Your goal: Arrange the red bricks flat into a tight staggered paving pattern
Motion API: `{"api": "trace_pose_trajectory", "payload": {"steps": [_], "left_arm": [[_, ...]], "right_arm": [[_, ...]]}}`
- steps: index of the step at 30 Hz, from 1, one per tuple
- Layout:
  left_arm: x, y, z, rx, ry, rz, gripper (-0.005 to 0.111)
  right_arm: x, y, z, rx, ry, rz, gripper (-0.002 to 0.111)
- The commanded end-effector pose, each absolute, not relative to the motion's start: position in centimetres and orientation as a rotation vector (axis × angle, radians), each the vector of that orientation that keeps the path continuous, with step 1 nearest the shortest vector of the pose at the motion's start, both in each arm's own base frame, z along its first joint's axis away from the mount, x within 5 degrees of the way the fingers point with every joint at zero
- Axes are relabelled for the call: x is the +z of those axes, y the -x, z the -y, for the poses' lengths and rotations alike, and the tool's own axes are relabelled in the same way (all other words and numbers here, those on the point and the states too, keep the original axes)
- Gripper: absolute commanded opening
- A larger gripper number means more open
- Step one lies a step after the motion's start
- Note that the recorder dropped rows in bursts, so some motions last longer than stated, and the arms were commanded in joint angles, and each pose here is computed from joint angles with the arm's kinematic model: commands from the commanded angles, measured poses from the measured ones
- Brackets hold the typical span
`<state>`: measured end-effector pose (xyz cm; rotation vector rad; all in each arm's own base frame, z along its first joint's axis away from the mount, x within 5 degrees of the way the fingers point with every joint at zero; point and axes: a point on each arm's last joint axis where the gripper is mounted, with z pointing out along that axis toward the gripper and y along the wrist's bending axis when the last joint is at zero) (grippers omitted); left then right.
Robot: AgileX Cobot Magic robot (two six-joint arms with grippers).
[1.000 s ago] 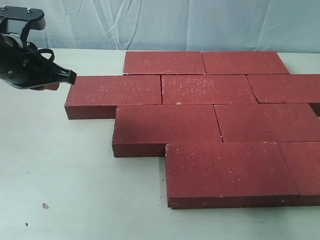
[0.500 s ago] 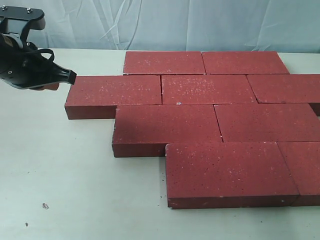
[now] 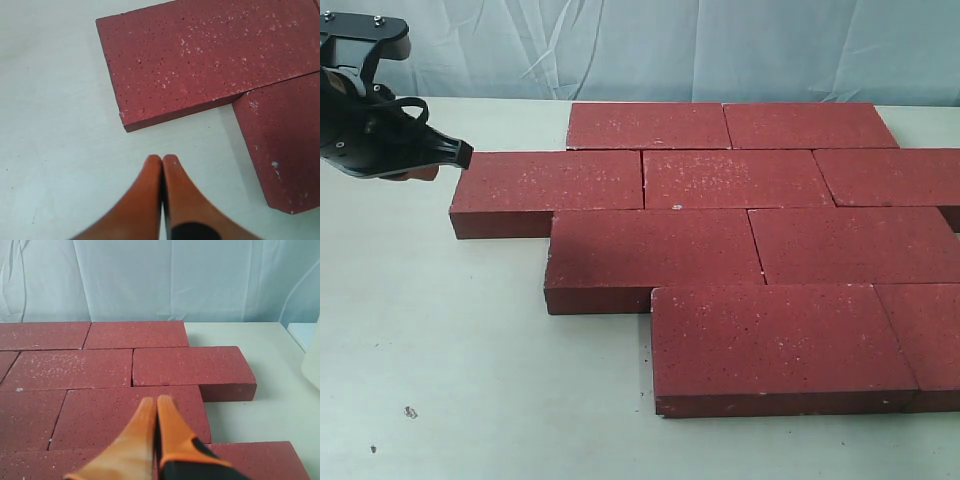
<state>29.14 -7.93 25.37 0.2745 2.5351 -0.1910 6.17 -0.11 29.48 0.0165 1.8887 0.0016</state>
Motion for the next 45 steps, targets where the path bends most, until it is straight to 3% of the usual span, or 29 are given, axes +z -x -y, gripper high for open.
{"api": "trace_pose_trajectory", "payload": {"steps": [1,27,45], "left_arm": [[25.7,-29.0,8.1,-0.2,-0.267,-2.518,0.0],[25.7,-29.0,8.1,-0.2,-0.267,-2.518,0.0],[25.7,-29.0,8.1,-0.2,-0.267,-2.518,0.0]], "right_arm": [[28.4,-4.9,0.2,-0.006,-0.017,-1.829,-0.001],[27.8,-2.9,-0.2,0.08,-0.046,-1.741,-0.001],[21.9,-4.6,-0.1,0.047,-0.038,-1.786,-0.001]]}}
